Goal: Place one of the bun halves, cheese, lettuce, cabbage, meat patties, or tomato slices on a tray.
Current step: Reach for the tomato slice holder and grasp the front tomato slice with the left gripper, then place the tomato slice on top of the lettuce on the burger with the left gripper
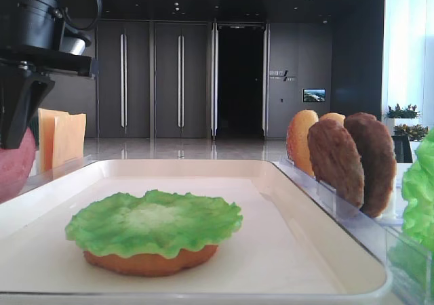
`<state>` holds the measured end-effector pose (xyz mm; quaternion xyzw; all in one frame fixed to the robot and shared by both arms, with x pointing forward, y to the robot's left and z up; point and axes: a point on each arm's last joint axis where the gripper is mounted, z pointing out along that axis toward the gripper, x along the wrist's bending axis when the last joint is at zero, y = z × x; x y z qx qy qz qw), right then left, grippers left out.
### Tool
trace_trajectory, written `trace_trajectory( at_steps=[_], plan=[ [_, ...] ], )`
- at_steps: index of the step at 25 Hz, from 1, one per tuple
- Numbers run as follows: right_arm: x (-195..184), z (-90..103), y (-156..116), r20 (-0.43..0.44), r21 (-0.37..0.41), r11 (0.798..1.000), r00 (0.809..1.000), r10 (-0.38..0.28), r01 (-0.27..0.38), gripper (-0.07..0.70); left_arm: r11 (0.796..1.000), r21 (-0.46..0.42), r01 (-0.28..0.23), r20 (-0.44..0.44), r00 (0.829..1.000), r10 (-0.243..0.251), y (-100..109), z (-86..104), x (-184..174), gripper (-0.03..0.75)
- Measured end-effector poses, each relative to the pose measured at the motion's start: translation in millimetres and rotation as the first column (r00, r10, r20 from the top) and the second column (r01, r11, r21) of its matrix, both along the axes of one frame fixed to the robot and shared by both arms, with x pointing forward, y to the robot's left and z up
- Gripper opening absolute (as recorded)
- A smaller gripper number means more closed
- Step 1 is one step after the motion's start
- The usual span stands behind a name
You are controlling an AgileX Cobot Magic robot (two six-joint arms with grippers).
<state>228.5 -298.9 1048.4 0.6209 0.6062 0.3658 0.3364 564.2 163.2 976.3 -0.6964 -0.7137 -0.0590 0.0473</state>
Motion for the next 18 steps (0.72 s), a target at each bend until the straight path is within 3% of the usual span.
trace_trajectory(
  at_steps=[6, 18],
  plan=[
    [0.0, 0.0, 0.0, 0.0, 0.0, 1.0, 1.0, 0.0, 0.0, 0.424, 1.0, 0.008, 0.009, 0.005, 1.0, -0.009, 1.5, 5.0, -1.2, 0.06],
    [0.0, 0.0, 0.0, 0.0, 0.0, 1.0, 1.0, 0.0, 0.0, 0.424, 0.998, -0.064, 0.011, 0.162, 0.987, 0.0, 12.0, 72.5, -23.3, 0.06]
  ],
)
